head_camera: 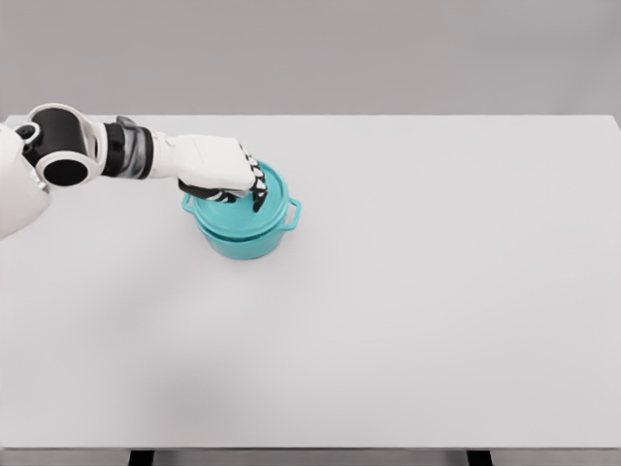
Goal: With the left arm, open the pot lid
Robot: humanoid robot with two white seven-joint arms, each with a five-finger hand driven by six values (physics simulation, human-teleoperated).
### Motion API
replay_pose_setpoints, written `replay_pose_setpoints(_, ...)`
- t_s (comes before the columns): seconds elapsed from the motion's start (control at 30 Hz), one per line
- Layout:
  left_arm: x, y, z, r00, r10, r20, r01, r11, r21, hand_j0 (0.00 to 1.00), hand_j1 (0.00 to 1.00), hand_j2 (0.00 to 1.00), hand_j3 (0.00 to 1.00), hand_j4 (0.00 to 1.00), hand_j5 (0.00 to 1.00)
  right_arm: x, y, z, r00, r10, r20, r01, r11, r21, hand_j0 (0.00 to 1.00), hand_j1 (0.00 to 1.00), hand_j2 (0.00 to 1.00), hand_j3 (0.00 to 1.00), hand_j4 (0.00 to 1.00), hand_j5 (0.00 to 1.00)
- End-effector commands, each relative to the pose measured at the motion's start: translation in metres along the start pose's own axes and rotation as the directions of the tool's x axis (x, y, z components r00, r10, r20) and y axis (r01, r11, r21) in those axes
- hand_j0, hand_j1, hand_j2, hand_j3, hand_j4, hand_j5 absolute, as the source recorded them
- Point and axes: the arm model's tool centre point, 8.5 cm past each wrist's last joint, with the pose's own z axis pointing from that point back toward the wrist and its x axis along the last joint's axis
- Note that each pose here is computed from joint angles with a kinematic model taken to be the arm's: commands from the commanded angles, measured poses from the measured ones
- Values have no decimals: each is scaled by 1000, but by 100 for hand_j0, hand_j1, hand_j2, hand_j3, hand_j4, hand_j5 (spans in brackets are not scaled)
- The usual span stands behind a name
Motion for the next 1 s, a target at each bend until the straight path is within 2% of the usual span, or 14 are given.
replay_pose_setpoints(0.0, -2, -1, 4, 1000, 4, -6, -4, 1000, 1, 46, 46, 46, 46, 46, 46, 0, 0, 0, 1000, 0, 0, 0, 1000, 0, 100, 100, 100, 100, 100, 100)
replay_pose_setpoints(0.03, -4, 3, 6, 1000, -4, -12, 4, 1000, 3, 46, 46, 46, 46, 46, 46, 0, 0, 0, 1000, 0, 0, 0, 1000, 0, 100, 100, 100, 100, 100, 100)
replay_pose_setpoints(0.17, -23, -12, 46, 995, 5, -98, -8, 1000, -30, 45, 45, 45, 45, 45, 45, 0, 0, 0, 1000, 0, 0, 0, 1000, 0, 100, 100, 100, 100, 100, 100)
replay_pose_setpoints(0.23, -28, -18, 56, 993, 10, -121, -15, 999, -44, 45, 45, 45, 45, 45, 45, 0, 0, 0, 1000, 0, 0, 0, 1000, 0, 100, 100, 100, 100, 100, 100)
replay_pose_setpoints(0.37, -45, -44, 103, 975, 26, -219, -50, 993, -105, 46, 46, 46, 46, 46, 46, -1, 0, 0, 1000, 0, -2, 0, 1000, 0, 100, 100, 100, 100, 100, 100)
replay_pose_setpoints(0.43, -49, -53, 115, 968, 13, -252, -50, 989, -139, 46, 46, 46, 46, 46, 46, 0, 0, 0, 1000, 0, 0, 0, 1000, 0, 100, 100, 100, 100, 100, 100)
replay_pose_setpoints(0.53, -53, -60, 131, 959, 16, -282, -63, 986, -157, 48, 48, 48, 48, 48, 48, 0, 0, 0, 1000, 0, 0, 0, 1000, 0, 100, 100, 100, 100, 100, 100)
replay_pose_setpoints(0.67, -52, -65, 130, 959, 20, -283, -69, 984, -166, 51, 51, 51, 51, 51, 51, 0, 0, 0, 1000, 0, 0, 0, 1000, 0, 100, 100, 100, 100, 100, 100)
replay_pose_setpoints(0.7, -52, -66, 130, 959, 22, -282, -71, 983, -167, 59, 59, 59, 59, 59, 59, 0, 0, 0, 1000, 0, 0, 0, 1000, 0, 100, 100, 100, 100, 100, 100)
replay_pose_setpoints(0.73, -52, -66, 130, 959, 23, -283, -72, 983, -167, 74, 74, 74, 74, 74, 74, 0, 0, 0, 1000, 0, 0, 0, 1000, 0, 100, 100, 100, 100, 100, 100)
replay_pose_setpoints(0.77, -52, -66, 130, 959, 24, -283, -73, 983, -166, 83, 83, 83, 83, 83, 83, 0, 0, 0, 1000, 0, 0, 0, 1000, 0, 100, 100, 100, 100, 100, 100)
replay_pose_setpoints(0.8, -52, -66, 130, 959, 25, -283, -74, 983, -165, 99, 99, 99, 99, 99, 99, 0, 0, 0, 1000, 0, 0, 0, 1000, 0, 100, 100, 100, 100, 100, 100)
replay_pose_setpoints(0.97, -55, -75, 131, 956, 48, -291, -100, 981, -169, 100, 100, 100, 100, 100, 100, 0, 0, 0, 1000, 0, 0, 0, 1000, 0, 100, 100, 100, 100, 100, 100)
